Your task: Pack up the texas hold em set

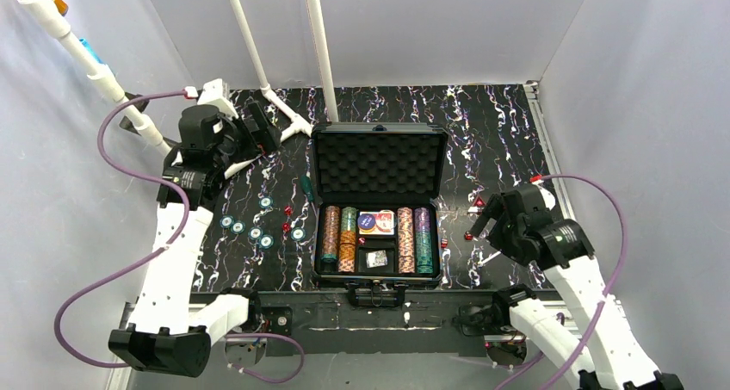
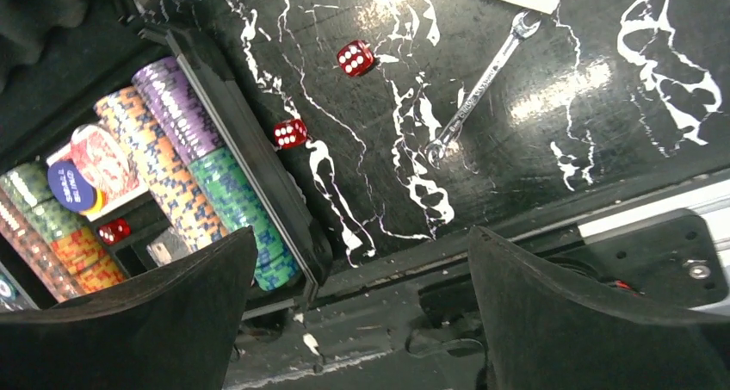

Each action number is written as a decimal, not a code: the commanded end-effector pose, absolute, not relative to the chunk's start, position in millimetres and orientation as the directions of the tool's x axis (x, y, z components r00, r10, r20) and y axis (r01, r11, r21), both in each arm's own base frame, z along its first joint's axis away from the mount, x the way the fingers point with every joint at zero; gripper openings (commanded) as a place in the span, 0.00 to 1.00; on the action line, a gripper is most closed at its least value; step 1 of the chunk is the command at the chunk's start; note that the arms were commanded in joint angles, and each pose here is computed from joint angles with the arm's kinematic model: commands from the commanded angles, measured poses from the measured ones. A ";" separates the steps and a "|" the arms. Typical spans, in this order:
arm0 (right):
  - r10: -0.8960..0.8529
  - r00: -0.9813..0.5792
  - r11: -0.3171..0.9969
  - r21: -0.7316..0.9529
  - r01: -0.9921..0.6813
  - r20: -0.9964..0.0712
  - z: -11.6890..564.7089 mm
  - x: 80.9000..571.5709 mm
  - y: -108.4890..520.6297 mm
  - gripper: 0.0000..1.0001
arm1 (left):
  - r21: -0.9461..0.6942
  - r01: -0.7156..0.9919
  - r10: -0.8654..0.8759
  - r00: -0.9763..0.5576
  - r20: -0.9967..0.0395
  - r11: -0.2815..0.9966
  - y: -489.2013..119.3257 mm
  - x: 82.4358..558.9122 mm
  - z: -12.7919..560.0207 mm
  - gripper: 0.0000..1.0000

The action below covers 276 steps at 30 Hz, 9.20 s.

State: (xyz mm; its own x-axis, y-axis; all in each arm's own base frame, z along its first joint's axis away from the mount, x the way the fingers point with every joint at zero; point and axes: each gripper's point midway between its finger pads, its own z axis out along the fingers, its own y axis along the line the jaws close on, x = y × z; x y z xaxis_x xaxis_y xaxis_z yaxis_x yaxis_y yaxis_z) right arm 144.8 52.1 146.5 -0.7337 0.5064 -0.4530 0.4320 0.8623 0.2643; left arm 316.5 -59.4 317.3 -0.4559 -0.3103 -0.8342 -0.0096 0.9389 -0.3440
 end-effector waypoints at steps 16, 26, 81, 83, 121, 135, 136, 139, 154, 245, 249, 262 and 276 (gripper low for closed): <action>0.558 -0.808 0.827 0.211 0.522 -0.188 58.0 208.0 67.6 0.66 | -0.336 0.129 -0.239 -0.475 -0.847 0.933 -76.9 307.2 268.1 0.99; 0.733 -0.674 0.679 0.180 0.712 -0.093 36.5 218.2 60.0 0.62 | -0.340 0.151 -0.231 -0.481 -0.846 0.928 -83.3 304.5 268.0 1.00; 0.081 -0.825 0.945 0.307 -0.115 -0.559 152.0 212.9 168.1 0.01 | -0.355 0.146 -0.234 -0.517 -0.823 0.924 -87.7 308.8 257.1 0.99; 0.069 -0.847 0.925 0.351 -0.143 -0.527 154.5 206.7 193.3 0.01 | -0.358 0.143 -0.235 -0.527 -0.817 0.923 -88.5 309.9 254.0 0.99; -0.123 -0.918 0.940 0.253 -0.230 -0.377 50.8 196.2 331.6 0.04 | -0.347 0.139 -0.224 -0.537 -0.814 0.928 -90.1 310.2 248.6 0.99; -0.083 -0.937 0.928 0.317 -0.196 -0.339 58.8 184.8 331.4 0.18 | -0.347 0.142 -0.223 -0.535 -0.815 0.927 -90.9 309.7 249.9 0.99; -0.081 -0.938 0.927 0.320 -0.195 -0.337 58.4 184.8 332.1 0.19 | -0.347 0.142 -0.223 -0.536 -0.814 0.927 -91.0 309.6 249.5 1.00; -0.083 -0.942 0.925 0.327 -0.195 -0.326 56.2 182.9 334.0 0.21 | -0.347 0.143 -0.223 -0.535 -0.815 0.927 -91.4 309.4 249.8 0.99; -0.074 -0.944 0.931 0.317 -0.181 -0.320 44.6 194.4 334.0 0.25 | -0.342 0.144 -0.216 -0.541 -0.813 0.929 -92.0 309.5 247.8 1.00; -0.166 -0.977 0.889 0.409 -0.206 -0.132 51.8 184.8 332.3 0.34 | -0.355 0.155 -0.209 -0.574 -0.792 0.922 -99.1 312.3 239.3 0.99; -0.177 -0.976 0.890 0.404 -0.213 -0.126 52.8 185.4 333.3 0.20 | -0.351 0.153 -0.207 -0.572 -0.794 0.924 -98.3 312.4 239.2 1.00; -0.206 -0.978 0.895 0.407 -0.182 0.016 53.0 180.3 330.9 0.01 | -0.353 0.158 -0.206 -0.571 -0.794 0.922 -99.2 311.2 240.7 0.99; -0.187 -0.981 0.917 0.368 -0.157 0.048 33.1 188.3 328.9 0.01 | -0.355 0.162 -0.207 -0.569 -0.796 0.921 -99.6 310.2 242.2 0.99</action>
